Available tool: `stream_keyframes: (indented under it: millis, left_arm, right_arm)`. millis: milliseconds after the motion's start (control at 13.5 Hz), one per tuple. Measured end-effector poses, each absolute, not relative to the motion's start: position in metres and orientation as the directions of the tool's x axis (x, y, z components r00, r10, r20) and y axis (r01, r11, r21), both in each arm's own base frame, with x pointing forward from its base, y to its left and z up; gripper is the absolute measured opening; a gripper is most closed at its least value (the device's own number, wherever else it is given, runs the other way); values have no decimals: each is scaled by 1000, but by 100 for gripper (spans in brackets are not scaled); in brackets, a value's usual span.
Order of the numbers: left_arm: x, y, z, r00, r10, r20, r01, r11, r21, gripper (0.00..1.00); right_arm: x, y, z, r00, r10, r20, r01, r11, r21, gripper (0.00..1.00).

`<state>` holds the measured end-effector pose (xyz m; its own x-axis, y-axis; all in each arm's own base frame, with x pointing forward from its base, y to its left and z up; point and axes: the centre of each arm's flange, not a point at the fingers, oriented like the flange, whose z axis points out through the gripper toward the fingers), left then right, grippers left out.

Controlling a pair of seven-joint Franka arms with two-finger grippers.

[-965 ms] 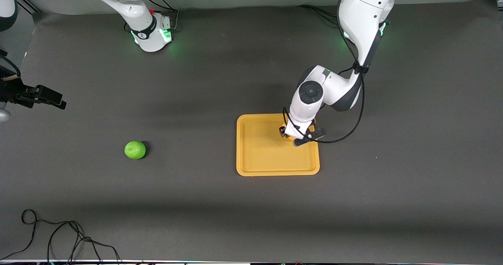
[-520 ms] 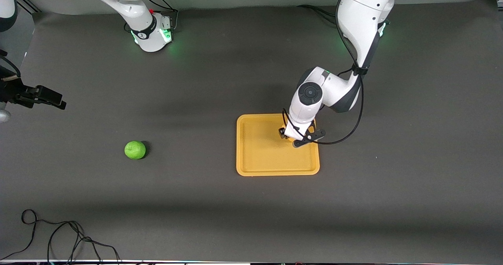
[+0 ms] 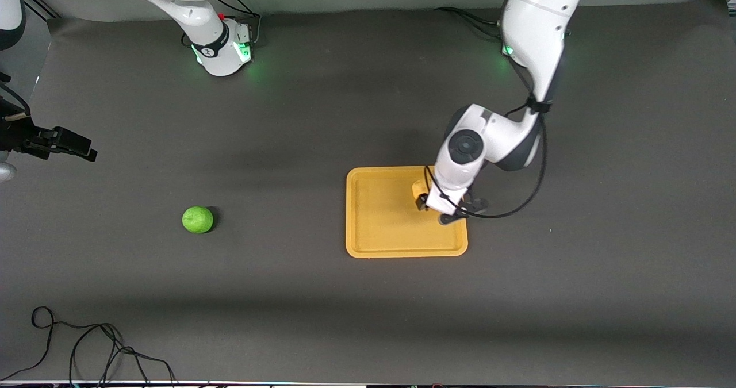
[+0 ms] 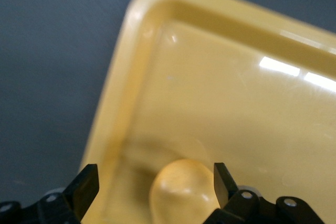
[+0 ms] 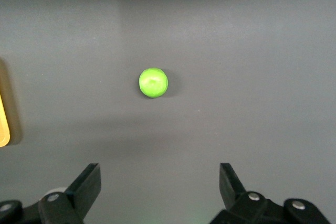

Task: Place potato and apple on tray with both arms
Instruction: 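Open the left gripper to release the potato and withdraw it, then lower the right gripper onto the green apple and close it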

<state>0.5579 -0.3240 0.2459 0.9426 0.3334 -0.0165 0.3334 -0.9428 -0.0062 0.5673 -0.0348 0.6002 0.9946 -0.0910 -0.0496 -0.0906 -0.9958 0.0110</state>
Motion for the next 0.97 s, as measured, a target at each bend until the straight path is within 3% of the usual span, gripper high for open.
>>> stream_keyframes:
  millis: [297,445,594,668,965]
  left_arm:
    - [599,-268,391,967,217,-135,210,-976,-64,95]
    - [605,-229,435,981,108,-164,101,-994,-50,93]
    - [610,-175,463,984,-4,-180,-10,-999,-35,90]
    - [611,-145,476,982,-58,-181,-67,-997,-45,96]
    - [604,-15,526,969,-174,-178,-178,-984,-11,99]
  right_arm:
    - [573,-35,597,995,-91,-28,-91,-996,10,100]
    - [588,-35,578,996,-88,6,-88,-996,4,100]
    - [608,-31,544,996,-90,11,-89,-995,-35,100]
    - [617,-30,524,996,-94,5,-94,-994,-56,100]
    - [634,-17,419,995,-90,35,-87,-994,-72,100]
